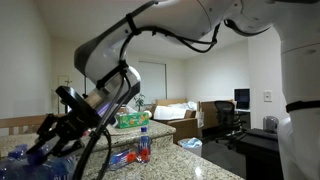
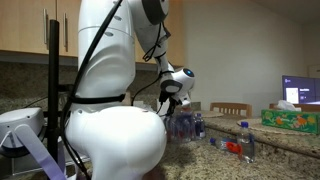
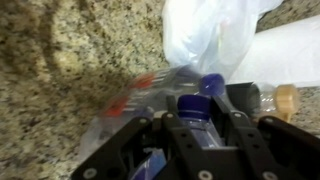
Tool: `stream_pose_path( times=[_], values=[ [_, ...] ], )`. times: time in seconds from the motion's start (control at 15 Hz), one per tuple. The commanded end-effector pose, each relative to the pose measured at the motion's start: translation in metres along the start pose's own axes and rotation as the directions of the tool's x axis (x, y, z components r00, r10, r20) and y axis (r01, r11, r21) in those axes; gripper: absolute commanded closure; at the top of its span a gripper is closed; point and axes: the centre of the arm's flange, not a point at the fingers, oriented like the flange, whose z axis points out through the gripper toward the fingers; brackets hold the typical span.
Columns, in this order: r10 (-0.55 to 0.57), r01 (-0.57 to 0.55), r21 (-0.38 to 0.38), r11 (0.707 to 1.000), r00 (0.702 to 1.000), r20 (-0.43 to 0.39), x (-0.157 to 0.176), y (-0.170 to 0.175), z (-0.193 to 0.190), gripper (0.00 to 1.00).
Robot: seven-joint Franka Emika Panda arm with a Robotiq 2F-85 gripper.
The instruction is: Put one bottle upright
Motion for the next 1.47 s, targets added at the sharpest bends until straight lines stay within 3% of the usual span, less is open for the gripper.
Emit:
stream_pose_path(
  times=[0.0,0.33,0.8,1.07,1.4],
  values=[
    [-0.044,0.046,0.083,0.995,0.999,-0.025,-0.009,-0.038,-0.001,0.87],
    [-0.037,0.061,0.208,0.976,0.992,-0.118,0.004,-0.056,-0.036,0.87],
    [0.094,-0.008,0.494,0.870,0.984,-0.151,0.043,-0.041,-0.094,0.87],
    [0.132,-0.015,0.551,0.835,0.976,-0.174,0.062,-0.032,-0.137,0.87],
    [0.124,0.002,0.549,0.836,0.973,-0.193,0.066,-0.033,-0.145,0.87]
  ],
)
